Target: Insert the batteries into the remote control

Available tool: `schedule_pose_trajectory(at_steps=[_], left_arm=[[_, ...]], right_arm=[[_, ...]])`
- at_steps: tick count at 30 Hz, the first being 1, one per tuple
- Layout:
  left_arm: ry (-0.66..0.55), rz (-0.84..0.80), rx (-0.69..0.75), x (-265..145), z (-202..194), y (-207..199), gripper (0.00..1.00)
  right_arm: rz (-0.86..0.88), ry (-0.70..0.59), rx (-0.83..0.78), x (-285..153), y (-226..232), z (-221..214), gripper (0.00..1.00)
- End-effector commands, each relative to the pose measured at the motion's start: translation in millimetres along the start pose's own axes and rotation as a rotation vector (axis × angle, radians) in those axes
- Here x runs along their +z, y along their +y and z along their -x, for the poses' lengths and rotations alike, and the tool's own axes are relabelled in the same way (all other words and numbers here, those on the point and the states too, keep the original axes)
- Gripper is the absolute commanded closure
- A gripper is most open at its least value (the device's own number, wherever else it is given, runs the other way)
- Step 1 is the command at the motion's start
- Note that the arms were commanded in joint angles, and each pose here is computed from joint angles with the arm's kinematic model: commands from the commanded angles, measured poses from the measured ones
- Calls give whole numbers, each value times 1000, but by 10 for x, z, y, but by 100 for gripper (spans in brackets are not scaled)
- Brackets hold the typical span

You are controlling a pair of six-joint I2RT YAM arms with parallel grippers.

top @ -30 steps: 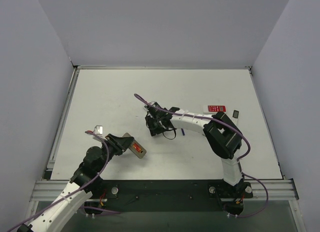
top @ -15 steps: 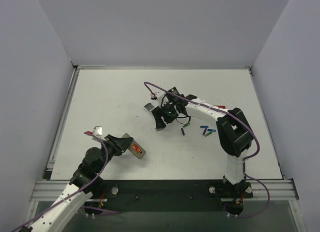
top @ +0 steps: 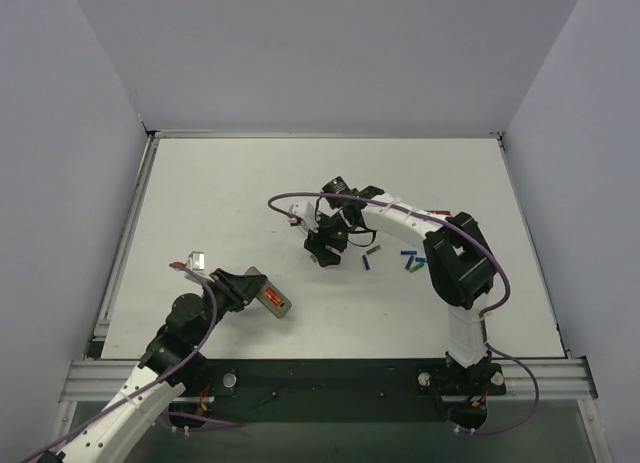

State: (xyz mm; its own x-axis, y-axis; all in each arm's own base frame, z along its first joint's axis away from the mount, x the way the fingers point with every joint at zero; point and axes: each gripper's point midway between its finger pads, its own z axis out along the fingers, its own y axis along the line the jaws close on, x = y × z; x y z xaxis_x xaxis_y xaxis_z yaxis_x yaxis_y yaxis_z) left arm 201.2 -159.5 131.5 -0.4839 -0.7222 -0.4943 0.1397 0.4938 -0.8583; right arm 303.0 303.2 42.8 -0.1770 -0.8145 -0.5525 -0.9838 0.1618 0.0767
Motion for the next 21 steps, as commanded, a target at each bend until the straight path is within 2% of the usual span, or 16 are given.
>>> schedule_pose_trajectory(at_steps=[1,14,21], left_arm=[[-45,-65,14,-22,178,-270,100],[-44,-74,19,-33,191,-311,100],[-43,-79,19,-37,192,-324,100]], right_arm=[[34,37,-150,39,-29,34,38],[71,132,-164,196,-154,-146,40],[128,175,-123,171,12,-285,49]])
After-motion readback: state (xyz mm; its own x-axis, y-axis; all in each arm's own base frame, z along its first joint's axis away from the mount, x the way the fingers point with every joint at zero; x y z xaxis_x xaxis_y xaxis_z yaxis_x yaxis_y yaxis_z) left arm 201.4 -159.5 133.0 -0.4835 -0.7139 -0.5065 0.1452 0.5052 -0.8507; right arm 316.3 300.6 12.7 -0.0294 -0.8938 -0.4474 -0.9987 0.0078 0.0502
